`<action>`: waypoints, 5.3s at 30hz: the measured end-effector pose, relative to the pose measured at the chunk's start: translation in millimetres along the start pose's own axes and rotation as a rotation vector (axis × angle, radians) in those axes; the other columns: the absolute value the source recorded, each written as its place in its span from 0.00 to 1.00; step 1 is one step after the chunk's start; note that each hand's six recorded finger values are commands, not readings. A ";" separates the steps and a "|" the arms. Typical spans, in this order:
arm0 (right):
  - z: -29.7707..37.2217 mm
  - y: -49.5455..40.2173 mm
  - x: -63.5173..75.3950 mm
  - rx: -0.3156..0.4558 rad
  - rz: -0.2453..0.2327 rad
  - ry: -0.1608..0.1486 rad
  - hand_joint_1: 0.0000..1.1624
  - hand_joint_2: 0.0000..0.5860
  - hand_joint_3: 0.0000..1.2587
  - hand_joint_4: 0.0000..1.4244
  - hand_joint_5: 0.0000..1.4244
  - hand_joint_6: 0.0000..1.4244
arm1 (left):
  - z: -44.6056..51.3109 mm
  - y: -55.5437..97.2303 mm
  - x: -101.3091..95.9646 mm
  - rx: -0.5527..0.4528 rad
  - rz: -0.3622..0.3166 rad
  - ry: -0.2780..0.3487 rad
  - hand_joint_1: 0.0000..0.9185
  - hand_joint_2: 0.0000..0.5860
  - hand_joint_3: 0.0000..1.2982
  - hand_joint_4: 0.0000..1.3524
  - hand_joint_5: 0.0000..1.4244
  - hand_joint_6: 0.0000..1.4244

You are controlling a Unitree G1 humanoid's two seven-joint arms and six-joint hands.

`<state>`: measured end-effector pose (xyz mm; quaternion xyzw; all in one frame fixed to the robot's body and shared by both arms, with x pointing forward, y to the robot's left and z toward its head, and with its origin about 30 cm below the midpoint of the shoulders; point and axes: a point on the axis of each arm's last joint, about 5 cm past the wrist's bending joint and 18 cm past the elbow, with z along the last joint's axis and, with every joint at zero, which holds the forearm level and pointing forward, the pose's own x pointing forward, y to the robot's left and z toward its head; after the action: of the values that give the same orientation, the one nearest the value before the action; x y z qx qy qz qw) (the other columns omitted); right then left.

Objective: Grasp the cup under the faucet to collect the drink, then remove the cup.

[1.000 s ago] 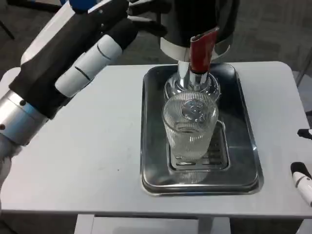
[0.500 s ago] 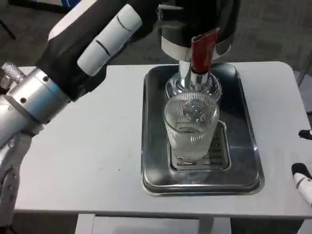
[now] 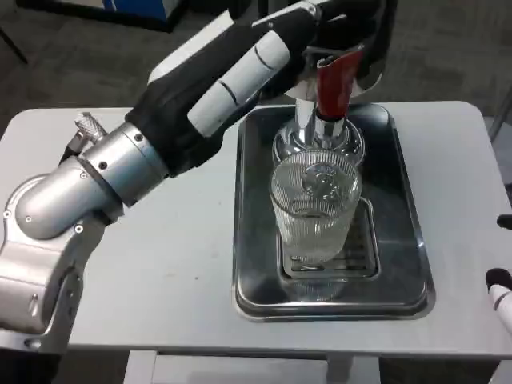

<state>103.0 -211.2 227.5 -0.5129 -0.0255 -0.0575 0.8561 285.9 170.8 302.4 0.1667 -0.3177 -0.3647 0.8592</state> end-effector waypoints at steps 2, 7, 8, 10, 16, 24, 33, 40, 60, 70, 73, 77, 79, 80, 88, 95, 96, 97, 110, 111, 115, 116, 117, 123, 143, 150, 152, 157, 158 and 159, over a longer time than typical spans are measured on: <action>-1.0 0.0 -0.7 0.006 0.003 0.003 0.18 0.87 0.09 0.00 0.00 0.00 | -0.1 -0.3 1.2 0.020 -0.010 0.011 0.00 0.26 0.15 0.11 0.20 0.15; -1.6 0.2 -0.8 0.013 0.004 0.002 0.18 0.87 0.09 0.00 0.00 0.00 | 2.7 0.6 3.2 0.081 -0.037 0.024 0.00 0.26 0.15 0.11 0.20 0.15; -1.7 0.4 -0.7 0.016 0.004 0.000 0.18 0.87 0.09 0.00 0.00 0.00 | 3.7 1.1 3.4 0.102 -0.048 0.028 0.00 0.26 0.15 0.11 0.20 0.15; -1.7 0.5 -0.6 0.019 0.003 -0.002 0.18 0.88 0.09 0.00 0.00 0.00 | 4.9 0.9 4.0 0.141 -0.069 0.038 0.00 0.26 0.15 0.11 0.20 0.15; -1.5 1.4 -0.4 0.022 0.004 -0.004 0.18 0.88 0.09 0.00 0.00 0.00 | 9.2 2.1 3.9 0.244 -0.101 0.041 0.00 0.26 0.15 0.11 0.20 0.14; -0.6 2.7 -0.1 0.026 0.012 -0.011 0.18 0.88 0.09 0.00 0.00 0.00 | 13.5 4.7 1.4 0.342 -0.119 0.045 0.00 0.26 0.14 0.11 0.20 0.13; -1.2 3.0 0.5 0.070 0.023 -0.019 0.18 0.86 0.09 0.00 0.00 0.00 | 16.7 7.0 -0.3 0.418 -0.142 0.050 0.00 0.26 0.14 0.11 0.19 0.12; -4.4 0.7 2.3 0.175 0.038 -0.031 0.17 0.84 0.08 0.00 0.00 0.03 | 18.0 7.1 -0.6 0.466 -0.164 0.052 0.00 0.26 0.13 0.11 0.19 0.12; -10.0 -2.4 4.9 0.308 0.088 -0.067 0.16 0.81 0.04 0.00 0.00 0.01 | 23.0 8.2 1.9 0.570 -0.190 0.056 0.00 0.27 0.13 0.10 0.17 0.11; -11.9 -1.7 6.9 0.331 0.081 -0.065 0.16 0.79 0.04 0.00 0.00 0.01 | 25.1 7.2 3.1 0.636 -0.204 0.050 0.00 0.27 0.12 0.09 0.17 0.11; -11.9 -1.2 7.1 0.343 0.085 -0.065 0.15 0.79 0.03 0.00 0.00 0.01 | 25.2 7.1 3.1 0.641 -0.207 0.050 0.00 0.27 0.12 0.09 0.17 0.11; -11.7 0.0 8.1 0.367 0.095 -0.066 0.16 0.78 0.02 0.00 0.00 0.03 | 24.9 6.4 3.5 0.648 -0.209 0.047 0.00 0.27 0.12 0.09 0.16 0.11; -11.8 0.5 9.1 0.385 0.101 -0.072 0.16 0.77 0.01 0.00 0.00 0.03 | 25.0 6.1 3.7 0.661 -0.211 0.047 0.00 0.27 0.12 0.09 0.16 0.11; -11.7 0.7 9.8 0.393 0.103 -0.075 0.16 0.77 0.01 0.00 0.00 0.04 | 25.2 5.8 3.9 0.667 -0.214 0.046 0.00 0.27 0.12 0.09 0.16 0.11; -8.4 3.6 14.3 0.461 0.124 -0.119 0.25 0.67 0.00 0.00 0.00 0.07 | 24.9 5.9 4.1 0.679 -0.219 0.043 0.00 0.28 0.11 0.09 0.16 0.11; -4.8 10.2 15.5 0.533 0.117 -0.134 0.41 0.54 0.00 0.00 0.01 0.10 | 23.6 6.5 3.8 0.678 -0.218 0.044 0.00 0.28 0.11 0.09 0.16 0.11; -4.1 11.2 15.6 0.544 0.117 -0.137 0.42 0.54 0.00 0.00 0.01 0.10 | 23.4 6.6 3.8 0.677 -0.218 0.045 0.00 0.28 0.11 0.09 0.16 0.11; -3.3 12.3 15.8 0.550 0.114 -0.141 0.43 0.53 0.00 0.00 0.02 0.10 | 23.2 6.6 3.7 0.677 -0.218 0.045 0.00 0.28 0.11 0.09 0.16 0.11; 7.9 25.5 25.3 0.552 0.078 -0.207 0.48 0.49 0.00 0.00 0.00 0.08 | 22.1 6.6 3.8 0.678 -0.216 0.043 0.00 0.28 0.11 0.09 0.16 0.11; 8.9 27.1 26.0 0.552 0.077 -0.212 0.49 0.49 0.00 0.00 0.00 0.08 | 22.1 6.6 3.8 0.678 -0.216 0.043 0.00 0.28 0.11 0.09 0.16 0.11; 11.3 33.4 28.1 0.539 0.068 -0.214 0.50 0.48 0.00 0.00 0.00 0.07 | 22.1 6.7 3.8 0.679 -0.216 0.044 0.00 0.28 0.11 0.09 0.16 0.11; 12.0 34.3 28.2 0.536 0.063 -0.219 0.50 0.47 0.00 0.00 0.00 0.07 | 22.1 6.7 3.8 0.679 -0.216 0.044 0.00 0.28 0.11 0.09 0.16 0.11; 13.1 35.5 28.4 0.529 0.055 -0.225 0.50 0.47 0.00 0.00 0.00 0.07 | 22.2 6.7 3.8 0.679 -0.216 0.044 0.00 0.28 0.11 0.10 0.16 0.11; 18.6 44.1 33.6 0.523 0.043 -0.260 0.50 0.47 0.00 0.00 0.00 0.06 | 22.4 6.9 3.7 0.681 -0.216 0.044 0.00 0.28 0.11 0.10 0.16 0.11; 30.3 63.6 53.8 0.556 0.026 -0.282 0.50 0.47 0.00 0.00 0.00 0.06 | 28.6 8.0 0.9 0.707 -0.221 0.059 0.00 0.27 0.11 0.10 0.16 0.11; 32.2 66.9 57.9 0.562 0.031 -0.284 0.50 0.47 0.00 0.00 0.00 0.05 | 29.9 8.3 0.2 0.711 -0.221 0.064 0.00 0.27 0.11 0.10 0.16 0.11; 32.2 68.5 59.0 0.563 0.038 -0.280 0.50 0.47 0.00 0.00 0.00 0.05 | 30.1 8.4 0.1 0.712 -0.221 0.064 0.00 0.27 0.11 0.10 0.16 0.11; 34.4 69.0 62.5 0.566 0.032 -0.294 0.50 0.47 0.00 0.00 0.00 0.05 | 31.0 9.0 -0.6 0.718 -0.222 0.068 0.00 0.27 0.11 0.10 0.16 0.11; 35.1 69.3 63.3 0.568 0.032 -0.297 0.50 0.47 0.00 0.00 0.00 0.05 | 31.3 9.1 -1.0 0.720 -0.223 0.068 0.00 0.27 0.11 0.10 0.16 0.11; 35.4 69.8 63.8 0.570 0.032 -0.297 0.50 0.47 0.00 0.00 0.00 0.05 | 31.6 9.2 -1.2 0.722 -0.224 0.069 0.00 0.27 0.11 0.10 0.16 0.11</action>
<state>175.6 -152.0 189.7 -0.2557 -0.1570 0.0409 0.9530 269.0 176.2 330.1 0.5045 -0.3765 -0.3151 0.7102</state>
